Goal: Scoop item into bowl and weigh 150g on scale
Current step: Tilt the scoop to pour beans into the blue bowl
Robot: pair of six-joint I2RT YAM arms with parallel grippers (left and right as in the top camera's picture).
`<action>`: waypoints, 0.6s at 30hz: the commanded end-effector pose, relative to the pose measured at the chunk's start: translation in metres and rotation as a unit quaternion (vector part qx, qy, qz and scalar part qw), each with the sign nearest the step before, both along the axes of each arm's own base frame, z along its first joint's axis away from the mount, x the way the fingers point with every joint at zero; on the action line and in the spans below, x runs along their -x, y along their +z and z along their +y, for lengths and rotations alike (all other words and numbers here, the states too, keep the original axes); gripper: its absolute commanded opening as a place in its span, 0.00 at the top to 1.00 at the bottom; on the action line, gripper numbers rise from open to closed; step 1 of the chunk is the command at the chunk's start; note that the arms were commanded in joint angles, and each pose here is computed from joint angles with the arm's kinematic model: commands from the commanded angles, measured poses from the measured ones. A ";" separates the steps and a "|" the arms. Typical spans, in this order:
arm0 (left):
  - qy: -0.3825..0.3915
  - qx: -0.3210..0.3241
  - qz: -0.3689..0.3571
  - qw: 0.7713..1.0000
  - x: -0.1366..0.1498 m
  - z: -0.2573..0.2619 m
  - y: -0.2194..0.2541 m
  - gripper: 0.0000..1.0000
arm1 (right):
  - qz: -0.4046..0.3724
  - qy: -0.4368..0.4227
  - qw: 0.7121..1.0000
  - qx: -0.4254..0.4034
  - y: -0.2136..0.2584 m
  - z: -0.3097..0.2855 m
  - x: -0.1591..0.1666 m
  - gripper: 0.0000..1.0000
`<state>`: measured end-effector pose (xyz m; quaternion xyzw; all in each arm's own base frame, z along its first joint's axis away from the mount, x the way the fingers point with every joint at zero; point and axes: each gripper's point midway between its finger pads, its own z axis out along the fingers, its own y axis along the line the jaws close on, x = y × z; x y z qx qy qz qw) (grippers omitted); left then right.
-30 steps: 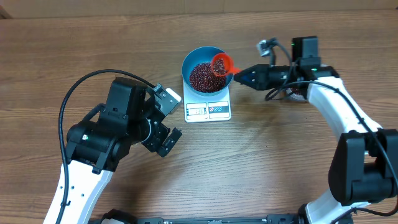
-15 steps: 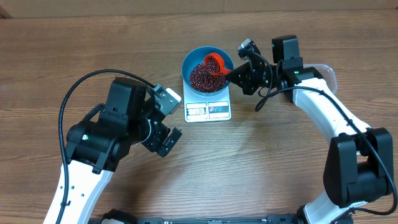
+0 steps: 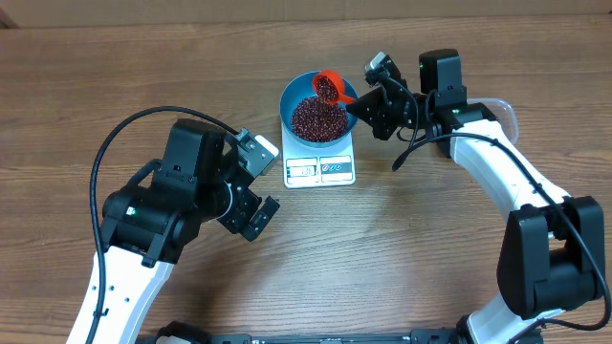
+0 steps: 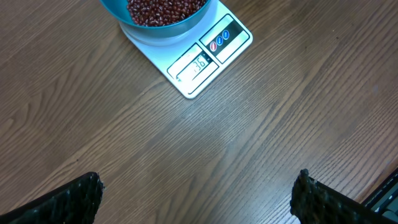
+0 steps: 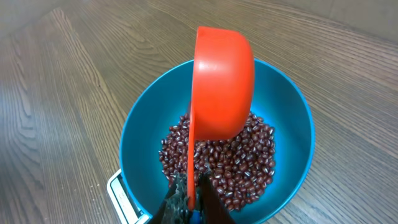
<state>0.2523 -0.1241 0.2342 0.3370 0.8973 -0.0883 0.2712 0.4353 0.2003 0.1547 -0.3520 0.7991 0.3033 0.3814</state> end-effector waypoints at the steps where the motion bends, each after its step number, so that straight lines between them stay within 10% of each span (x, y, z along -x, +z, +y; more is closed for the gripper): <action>1: -0.004 -0.003 -0.014 1.000 -0.003 0.001 0.007 0.00 | -0.014 -0.005 1.000 0.000 0.006 -0.002 -0.007 0.96; 18: -0.004 -0.003 -0.014 1.000 -0.003 0.001 0.007 0.00 | -0.036 0.003 0.999 -0.010 0.015 0.003 -0.010 0.96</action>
